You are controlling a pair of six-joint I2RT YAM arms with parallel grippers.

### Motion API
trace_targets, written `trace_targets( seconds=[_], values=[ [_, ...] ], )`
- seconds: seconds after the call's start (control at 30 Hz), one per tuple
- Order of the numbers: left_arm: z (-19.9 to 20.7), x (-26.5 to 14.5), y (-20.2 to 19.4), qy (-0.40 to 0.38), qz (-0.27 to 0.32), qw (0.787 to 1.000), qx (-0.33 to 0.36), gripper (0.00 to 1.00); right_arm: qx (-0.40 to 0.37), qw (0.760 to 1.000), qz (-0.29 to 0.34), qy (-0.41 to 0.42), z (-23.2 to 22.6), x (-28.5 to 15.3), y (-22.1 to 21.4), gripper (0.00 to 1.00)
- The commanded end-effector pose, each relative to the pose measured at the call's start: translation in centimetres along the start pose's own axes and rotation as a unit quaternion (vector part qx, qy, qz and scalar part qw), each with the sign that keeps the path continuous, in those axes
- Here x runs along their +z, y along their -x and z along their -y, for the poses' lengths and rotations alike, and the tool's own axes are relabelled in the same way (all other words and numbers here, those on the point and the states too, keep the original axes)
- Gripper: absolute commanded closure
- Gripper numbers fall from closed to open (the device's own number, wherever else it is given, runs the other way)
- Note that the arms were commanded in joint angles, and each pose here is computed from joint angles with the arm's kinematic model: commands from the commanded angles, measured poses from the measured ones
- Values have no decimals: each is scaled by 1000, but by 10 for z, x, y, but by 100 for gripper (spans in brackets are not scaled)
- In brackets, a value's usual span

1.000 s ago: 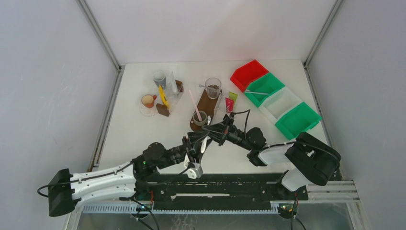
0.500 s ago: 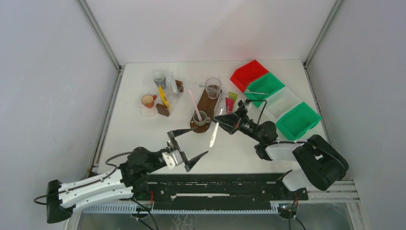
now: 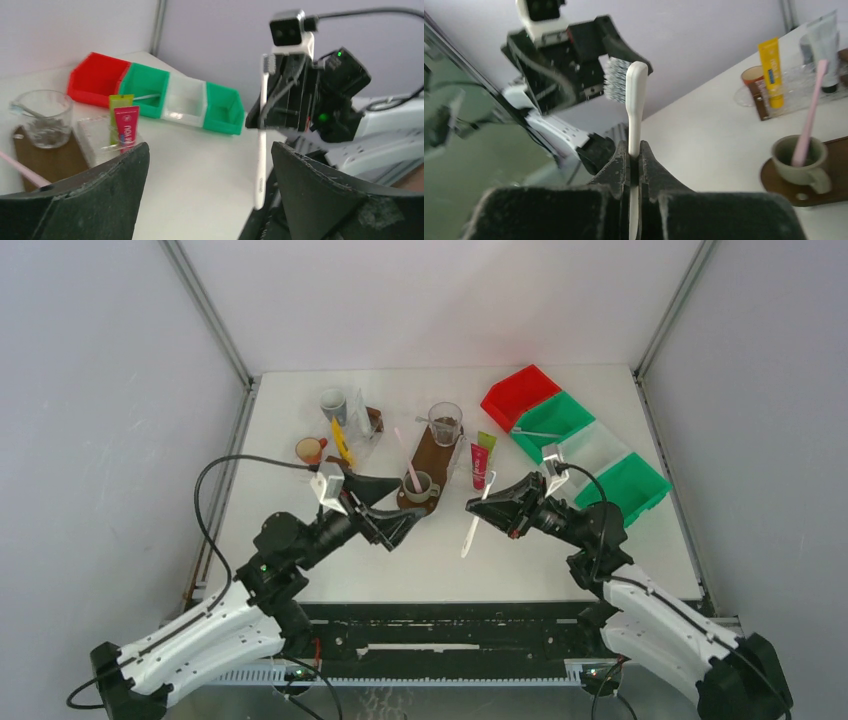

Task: Prepare toiletry sets of a toothbrush and toothpaste on the tray
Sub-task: Pick up the toothbrush from the storage box.

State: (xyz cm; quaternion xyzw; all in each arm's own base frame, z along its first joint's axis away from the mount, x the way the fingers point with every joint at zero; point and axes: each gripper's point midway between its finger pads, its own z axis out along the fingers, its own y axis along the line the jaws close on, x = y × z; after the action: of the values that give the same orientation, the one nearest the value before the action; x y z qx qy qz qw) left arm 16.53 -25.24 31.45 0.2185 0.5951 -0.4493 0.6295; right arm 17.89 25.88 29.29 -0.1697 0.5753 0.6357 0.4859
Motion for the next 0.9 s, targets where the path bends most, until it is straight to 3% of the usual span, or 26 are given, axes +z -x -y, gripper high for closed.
trace_targets(
  seconds=[0.0, 0.27, 0.87],
  values=[
    [36, 15, 43, -100, 36, 984, -143, 7, -141, 988, -60, -18, 10, -14, -17, 100],
    [81, 44, 45, -237, -37, 960, -146, 23, -146, 983, -101, 49, -10, -17, -31, 100],
    [73, 70, -16, -224, -140, 958, -112, 37, -137, 978, -116, 102, -27, -17, -37, 100]
  ],
)
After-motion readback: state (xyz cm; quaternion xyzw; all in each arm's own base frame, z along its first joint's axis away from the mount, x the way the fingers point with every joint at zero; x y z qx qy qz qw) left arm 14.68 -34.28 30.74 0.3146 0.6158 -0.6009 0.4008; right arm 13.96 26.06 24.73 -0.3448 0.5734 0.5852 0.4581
